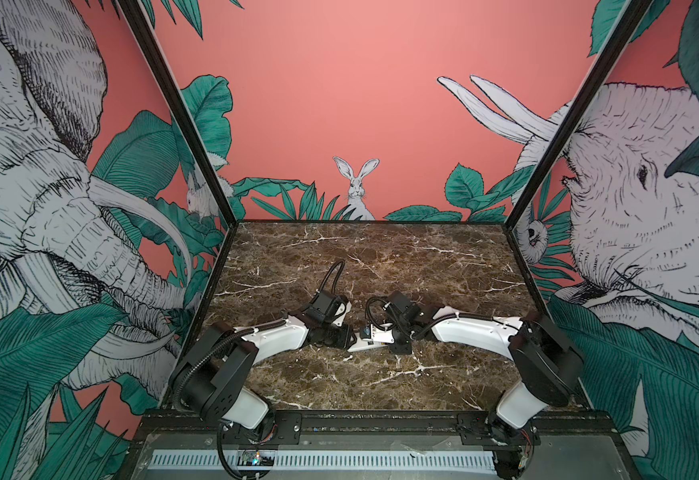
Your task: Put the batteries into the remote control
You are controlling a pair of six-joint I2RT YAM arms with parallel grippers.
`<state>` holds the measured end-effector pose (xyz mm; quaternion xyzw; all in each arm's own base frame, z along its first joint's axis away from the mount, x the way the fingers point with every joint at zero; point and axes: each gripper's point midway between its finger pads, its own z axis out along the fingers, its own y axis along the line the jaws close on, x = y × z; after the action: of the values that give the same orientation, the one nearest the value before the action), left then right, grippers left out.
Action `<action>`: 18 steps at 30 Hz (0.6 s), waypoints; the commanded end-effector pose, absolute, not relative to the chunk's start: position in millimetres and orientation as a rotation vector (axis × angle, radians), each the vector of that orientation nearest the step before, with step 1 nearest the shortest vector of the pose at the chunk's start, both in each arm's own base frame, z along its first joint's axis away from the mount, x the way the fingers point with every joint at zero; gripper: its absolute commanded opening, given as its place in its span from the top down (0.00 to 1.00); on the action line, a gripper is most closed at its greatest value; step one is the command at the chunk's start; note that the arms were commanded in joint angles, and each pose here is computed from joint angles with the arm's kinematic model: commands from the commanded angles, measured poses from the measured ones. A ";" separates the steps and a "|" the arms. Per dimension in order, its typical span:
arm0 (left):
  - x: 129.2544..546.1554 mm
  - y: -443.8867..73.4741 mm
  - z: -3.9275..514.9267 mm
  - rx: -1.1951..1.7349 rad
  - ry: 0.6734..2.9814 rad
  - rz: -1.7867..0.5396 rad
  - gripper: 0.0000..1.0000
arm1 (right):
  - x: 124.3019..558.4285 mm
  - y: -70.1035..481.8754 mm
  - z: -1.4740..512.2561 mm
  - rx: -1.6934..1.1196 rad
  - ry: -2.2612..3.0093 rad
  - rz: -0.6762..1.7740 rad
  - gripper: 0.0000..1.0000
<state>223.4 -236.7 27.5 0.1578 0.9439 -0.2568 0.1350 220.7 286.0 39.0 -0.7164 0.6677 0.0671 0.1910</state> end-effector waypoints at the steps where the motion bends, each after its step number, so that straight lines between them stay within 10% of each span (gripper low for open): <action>1: 206.6 -220.3 4.6 0.445 2.833 -0.665 0.56 | 226.3 287.2 30.0 -2.035 1.878 0.147 0.94; 18: 205.1 -218.7 -2.8 0.444 2.841 -0.655 0.56 | 233.0 284.7 23.6 -2.041 1.919 0.086 0.96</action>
<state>223.3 -237.0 26.8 0.1580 0.9431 -0.2587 0.1366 224.4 284.0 34.7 -0.7184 0.6723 0.0491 0.1714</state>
